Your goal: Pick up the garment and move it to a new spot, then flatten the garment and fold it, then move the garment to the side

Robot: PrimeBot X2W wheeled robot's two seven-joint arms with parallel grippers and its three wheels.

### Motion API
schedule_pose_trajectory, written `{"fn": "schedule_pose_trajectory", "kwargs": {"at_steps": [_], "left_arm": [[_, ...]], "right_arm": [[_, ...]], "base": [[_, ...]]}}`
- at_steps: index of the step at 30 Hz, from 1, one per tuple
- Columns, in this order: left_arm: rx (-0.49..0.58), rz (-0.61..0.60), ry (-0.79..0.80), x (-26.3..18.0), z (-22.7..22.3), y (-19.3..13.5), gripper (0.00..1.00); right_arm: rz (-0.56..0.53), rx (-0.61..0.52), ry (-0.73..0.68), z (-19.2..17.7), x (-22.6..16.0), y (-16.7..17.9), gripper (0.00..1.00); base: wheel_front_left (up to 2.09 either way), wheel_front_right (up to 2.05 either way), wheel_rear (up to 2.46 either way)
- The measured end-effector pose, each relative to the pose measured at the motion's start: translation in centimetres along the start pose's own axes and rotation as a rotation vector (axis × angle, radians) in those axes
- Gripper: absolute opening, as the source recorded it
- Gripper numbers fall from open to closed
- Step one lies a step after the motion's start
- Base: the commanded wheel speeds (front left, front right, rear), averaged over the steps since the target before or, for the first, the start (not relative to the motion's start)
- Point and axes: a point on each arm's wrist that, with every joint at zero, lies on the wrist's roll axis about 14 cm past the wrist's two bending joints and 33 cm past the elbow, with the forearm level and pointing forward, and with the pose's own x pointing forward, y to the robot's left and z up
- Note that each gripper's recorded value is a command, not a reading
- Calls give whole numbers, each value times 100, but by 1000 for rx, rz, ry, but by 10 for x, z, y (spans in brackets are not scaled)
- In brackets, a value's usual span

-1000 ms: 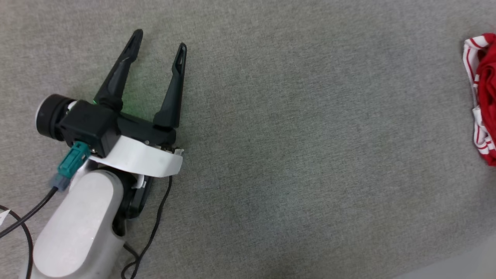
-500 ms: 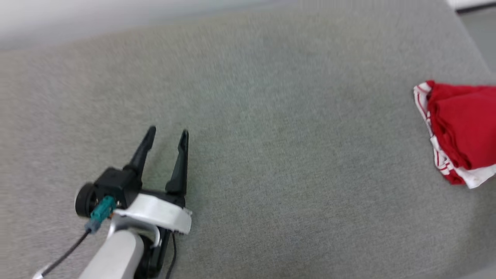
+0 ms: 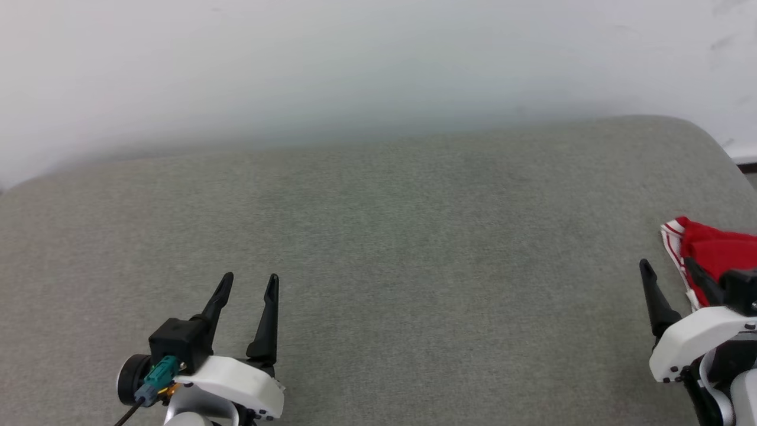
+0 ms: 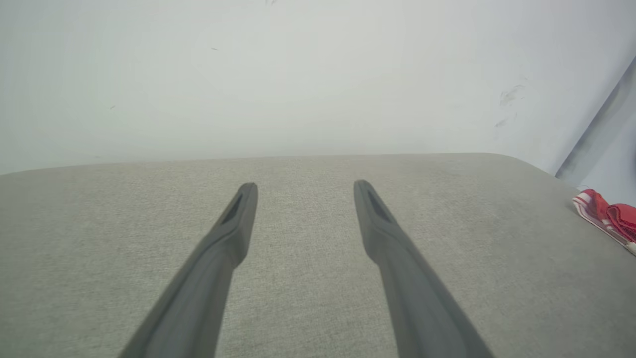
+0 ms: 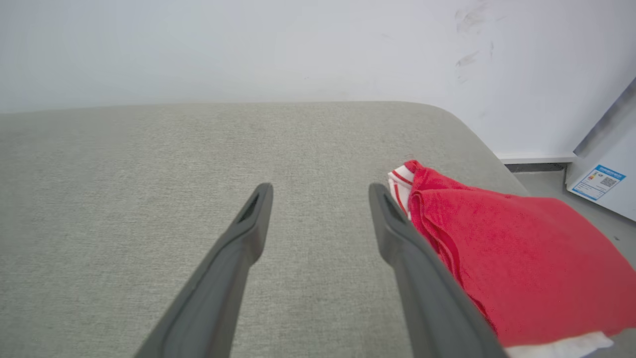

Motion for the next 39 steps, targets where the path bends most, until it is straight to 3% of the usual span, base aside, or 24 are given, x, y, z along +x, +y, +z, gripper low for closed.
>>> {"fn": "schedule_pose_trajectory", "kwargs": {"at_steps": [5, 11, 18, 39], "left_arm": [[41, 98, -47, -24, 20, 36, 100], [72, 200, -85, -53, 37, 70, 100], [54, 170, -36, -63, 17, 55, 100], [53, 177, -6, -66, 7, 53, 100]], "right_arm": [[121, 32, -106, 29, -3, 54, 100], [187, 60, -170, 44, -31, 90, 100], [167, 63, -149, 35, -65, 89, 100], [185, 63, -178, 46, -72, 96, 100]], "base": [[0, 0, 0], [0, 0, 0], [0, 0, 0], [0, 0, 0]]}}
